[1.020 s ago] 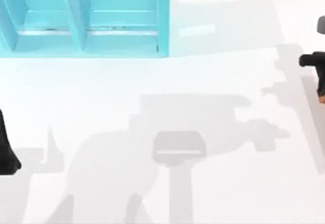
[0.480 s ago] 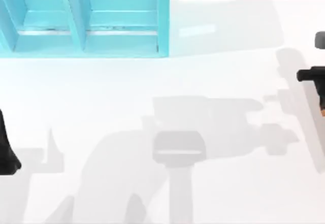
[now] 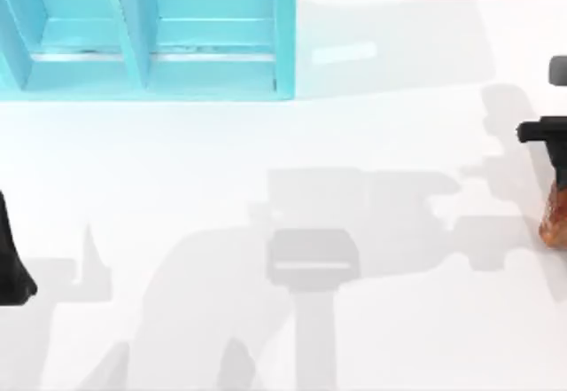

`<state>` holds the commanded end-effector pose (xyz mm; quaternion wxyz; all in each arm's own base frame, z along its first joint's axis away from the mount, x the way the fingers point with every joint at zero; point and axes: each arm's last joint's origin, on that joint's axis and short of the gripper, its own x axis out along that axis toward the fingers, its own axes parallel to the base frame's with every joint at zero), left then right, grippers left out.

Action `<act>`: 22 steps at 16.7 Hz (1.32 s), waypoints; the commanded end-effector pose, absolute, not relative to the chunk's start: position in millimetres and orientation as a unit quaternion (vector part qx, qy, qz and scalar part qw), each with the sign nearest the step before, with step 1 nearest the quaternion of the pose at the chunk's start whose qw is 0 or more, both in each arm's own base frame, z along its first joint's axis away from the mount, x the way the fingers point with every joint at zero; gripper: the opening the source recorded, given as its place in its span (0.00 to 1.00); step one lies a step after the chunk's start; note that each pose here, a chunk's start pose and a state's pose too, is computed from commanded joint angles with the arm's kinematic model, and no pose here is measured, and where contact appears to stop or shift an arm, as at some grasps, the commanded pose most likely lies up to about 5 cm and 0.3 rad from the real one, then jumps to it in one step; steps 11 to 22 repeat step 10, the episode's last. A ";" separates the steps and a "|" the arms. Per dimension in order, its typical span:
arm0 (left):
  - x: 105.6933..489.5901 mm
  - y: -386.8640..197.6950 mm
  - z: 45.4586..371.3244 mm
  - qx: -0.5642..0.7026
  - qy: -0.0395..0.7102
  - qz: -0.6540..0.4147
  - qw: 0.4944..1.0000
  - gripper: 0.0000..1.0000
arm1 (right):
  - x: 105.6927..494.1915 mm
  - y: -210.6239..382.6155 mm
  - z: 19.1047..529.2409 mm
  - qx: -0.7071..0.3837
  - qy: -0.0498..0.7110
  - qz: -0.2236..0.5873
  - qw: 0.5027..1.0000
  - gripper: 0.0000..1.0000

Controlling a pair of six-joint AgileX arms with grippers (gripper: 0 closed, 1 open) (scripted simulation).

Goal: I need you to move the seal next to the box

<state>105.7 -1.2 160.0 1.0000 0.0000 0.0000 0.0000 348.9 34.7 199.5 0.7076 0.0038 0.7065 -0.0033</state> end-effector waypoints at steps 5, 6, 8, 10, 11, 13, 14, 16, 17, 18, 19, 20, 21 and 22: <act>105.7 -1.2 160.0 0.000 0.000 0.000 1.000 1.00 | 348.9 34.7 199.5 0.004 0.707 -0.003 0.708 1.00; 105.7 -1.2 160.0 0.000 0.000 0.000 1.000 1.00 | 348.9 34.7 199.5 0.004 0.707 -0.003 0.708 1.00; 105.7 -1.2 160.0 0.000 0.000 0.000 1.000 1.00 | 348.9 34.7 199.5 0.004 0.707 -0.003 0.708 1.00; 105.7 -1.2 160.0 0.000 0.000 0.000 1.000 1.00 | 348.9 34.7 199.5 0.004 0.707 -0.003 0.708 1.00; 105.7 -1.2 160.0 0.000 0.000 0.000 1.000 1.00 | 348.9 34.7 199.5 0.004 0.707 -0.003 0.708 1.00; 105.7 -1.2 160.0 0.000 0.000 0.000 1.000 1.00 | 348.9 34.7 199.5 0.004 0.707 -0.003 0.708 1.00; 105.7 -1.2 160.0 0.000 0.000 0.000 1.000 1.00 | 348.9 34.7 199.5 0.004 0.707 -0.003 0.708 1.00; 105.7 -1.2 160.0 0.000 0.000 0.000 1.000 1.00 | 348.9 34.7 199.5 0.004 0.707 -0.003 0.708 1.00; 105.7 -1.2 160.0 0.000 0.000 0.000 1.000 1.00 | 348.9 34.7 199.5 0.004 0.707 -0.003 0.708 1.00; 105.7 -1.2 160.0 0.000 0.000 0.000 1.000 1.00 | 348.9 34.7 199.5 0.004 0.707 -0.003 0.708 1.00; 105.7 -1.2 160.0 0.000 0.000 0.000 1.000 1.00 | 348.9 34.7 199.5 0.004 0.707 -0.003 0.708 1.00; 105.7 -1.2 160.0 0.000 0.000 0.000 1.000 1.00 | 348.9 34.7 199.5 0.004 0.707 -0.003 0.708 1.00; 105.7 -1.2 160.0 0.000 0.000 0.000 1.000 1.00 | 348.9 34.7 199.5 0.004 0.707 -0.003 0.708 1.00; 105.7 -1.2 160.0 0.000 0.000 0.000 1.000 1.00 | 348.9 34.7 199.5 0.004 0.707 -0.003 0.708 1.00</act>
